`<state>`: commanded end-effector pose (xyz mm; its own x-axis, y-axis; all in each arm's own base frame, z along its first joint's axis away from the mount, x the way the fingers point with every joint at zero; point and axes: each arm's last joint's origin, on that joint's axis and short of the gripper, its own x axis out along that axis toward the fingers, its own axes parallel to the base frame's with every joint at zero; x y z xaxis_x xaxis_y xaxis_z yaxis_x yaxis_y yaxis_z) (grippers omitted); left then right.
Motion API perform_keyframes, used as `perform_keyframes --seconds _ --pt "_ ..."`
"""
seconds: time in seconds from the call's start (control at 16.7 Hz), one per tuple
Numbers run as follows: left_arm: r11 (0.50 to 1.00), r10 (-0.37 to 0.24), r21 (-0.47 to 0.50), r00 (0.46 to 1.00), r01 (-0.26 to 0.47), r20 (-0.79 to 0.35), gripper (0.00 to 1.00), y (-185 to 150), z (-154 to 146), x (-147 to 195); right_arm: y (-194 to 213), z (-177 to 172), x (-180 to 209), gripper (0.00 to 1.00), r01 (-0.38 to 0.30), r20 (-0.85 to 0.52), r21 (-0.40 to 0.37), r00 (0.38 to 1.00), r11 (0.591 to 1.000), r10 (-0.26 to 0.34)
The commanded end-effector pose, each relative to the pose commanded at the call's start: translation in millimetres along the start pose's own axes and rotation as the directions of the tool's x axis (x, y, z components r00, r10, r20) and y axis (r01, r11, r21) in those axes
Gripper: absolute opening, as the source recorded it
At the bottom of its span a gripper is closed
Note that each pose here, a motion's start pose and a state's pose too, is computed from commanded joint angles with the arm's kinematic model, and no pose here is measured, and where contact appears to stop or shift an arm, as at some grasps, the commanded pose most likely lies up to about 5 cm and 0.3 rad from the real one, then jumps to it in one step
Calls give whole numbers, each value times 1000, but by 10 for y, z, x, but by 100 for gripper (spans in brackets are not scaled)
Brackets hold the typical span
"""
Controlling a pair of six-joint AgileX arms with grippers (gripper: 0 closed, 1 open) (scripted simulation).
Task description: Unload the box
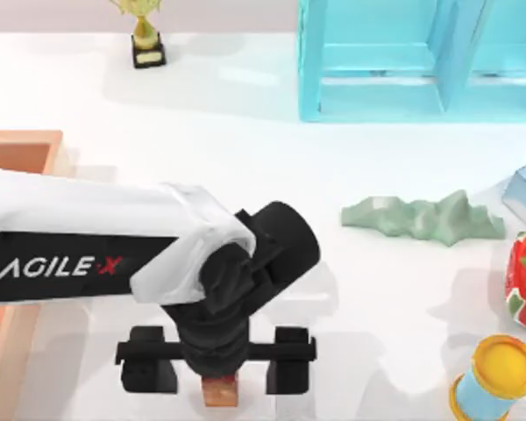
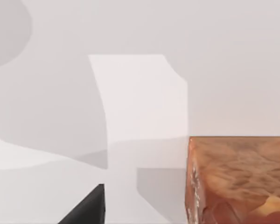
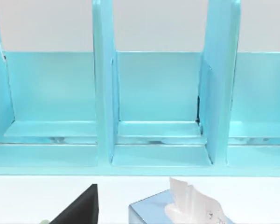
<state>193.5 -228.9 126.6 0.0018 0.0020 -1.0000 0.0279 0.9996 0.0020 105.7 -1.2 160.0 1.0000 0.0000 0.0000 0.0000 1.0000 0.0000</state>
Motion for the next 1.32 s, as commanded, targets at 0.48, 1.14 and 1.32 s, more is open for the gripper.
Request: perform_keyframes --seconds 0.48,1.14,1.32 --pt "1000 1 0 1000 -1 -1 100 -36 21 -421 0 0 0 100 0 0 0 1000 1000 0" --pt "1000 -11 -1 1000 11 5 100 14 43 -821 0 0 0 100 0 0 0 1000 1000 0" --pt "997 -83 0 994 83 69 100 140 325 -1086 0 0 0 100 0 0 0 1000 1000 0"
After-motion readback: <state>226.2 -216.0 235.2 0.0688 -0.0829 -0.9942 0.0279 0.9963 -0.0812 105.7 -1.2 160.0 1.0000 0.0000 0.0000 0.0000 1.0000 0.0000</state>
